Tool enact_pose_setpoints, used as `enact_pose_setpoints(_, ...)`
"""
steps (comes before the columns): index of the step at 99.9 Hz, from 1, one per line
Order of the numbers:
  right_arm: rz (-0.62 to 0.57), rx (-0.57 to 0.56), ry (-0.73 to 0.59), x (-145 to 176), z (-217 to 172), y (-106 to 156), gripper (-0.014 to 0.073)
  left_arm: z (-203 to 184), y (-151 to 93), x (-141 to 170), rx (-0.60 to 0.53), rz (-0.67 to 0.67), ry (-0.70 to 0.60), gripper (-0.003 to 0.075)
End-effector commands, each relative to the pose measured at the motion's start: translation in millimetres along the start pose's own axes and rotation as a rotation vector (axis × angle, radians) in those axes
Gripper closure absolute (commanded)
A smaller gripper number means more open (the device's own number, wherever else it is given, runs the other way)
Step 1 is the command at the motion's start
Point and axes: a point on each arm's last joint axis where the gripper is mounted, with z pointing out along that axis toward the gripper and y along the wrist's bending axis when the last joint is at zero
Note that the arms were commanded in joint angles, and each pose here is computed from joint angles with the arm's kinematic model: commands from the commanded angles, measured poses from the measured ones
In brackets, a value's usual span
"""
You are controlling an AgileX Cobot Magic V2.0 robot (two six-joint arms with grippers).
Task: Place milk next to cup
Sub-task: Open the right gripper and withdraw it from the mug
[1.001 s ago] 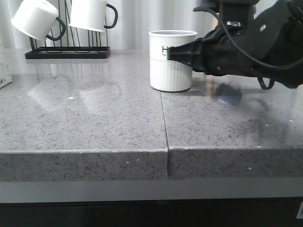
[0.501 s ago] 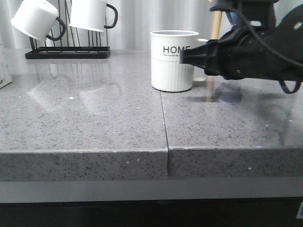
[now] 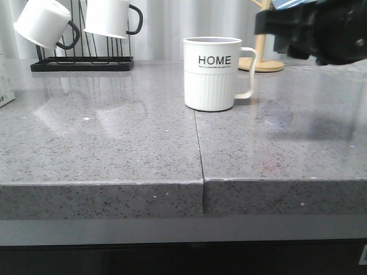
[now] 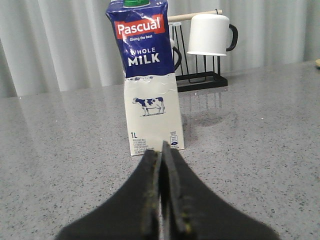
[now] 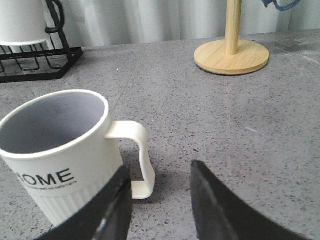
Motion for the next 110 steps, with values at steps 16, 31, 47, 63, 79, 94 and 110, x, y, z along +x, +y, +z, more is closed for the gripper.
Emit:
enact_pose_setpoints(16,-0.038,0.025,-0.132,-45.8,-26.1,-25.1,0.029,-1.2,-1.7,8.5,0.016,-0.011,-0.06,0.0741)
enact_pose_setpoints(31,-0.1,0.048,-0.149,-55.9,-44.3,-44.8,0.0301,-1.2,-1.7,8.5,0.016,-0.011,-0.06,0.0741)
enact_pose_setpoints(47,-0.074,0.057,-0.128,-60.7,-66.4,-60.8,0.0302,-1.2,-1.7,8.5,0.016,-0.011,-0.06,0.0741)
enact_pose_setpoints(63,-0.082,0.107,-0.138,-71.4,-91.4,-75.7,0.0302,-1.2,-1.7,8.5,0.016,-0.011,-0.06,0.0741)
enact_pose_setpoints(79,-0.091,0.18,-0.127,-77.1,-118.1,-86.4,0.0302,-1.2,-1.7,8.5,0.016,-0.011,-0.06,0.0741)
enact_pose_setpoints(94,-0.117,0.227,-0.124,-79.0,-143.8,-87.1,0.0302,-1.2,-1.7,8.5,0.016,-0.011,-0.06,0.0741)
enact_pose_setpoints(110,-0.125,0.224,-0.174,-69.3,-165.9,-83.2,0.0302,-1.2,-1.7,8.5,0.016,-0.011,-0.06,0.0741)
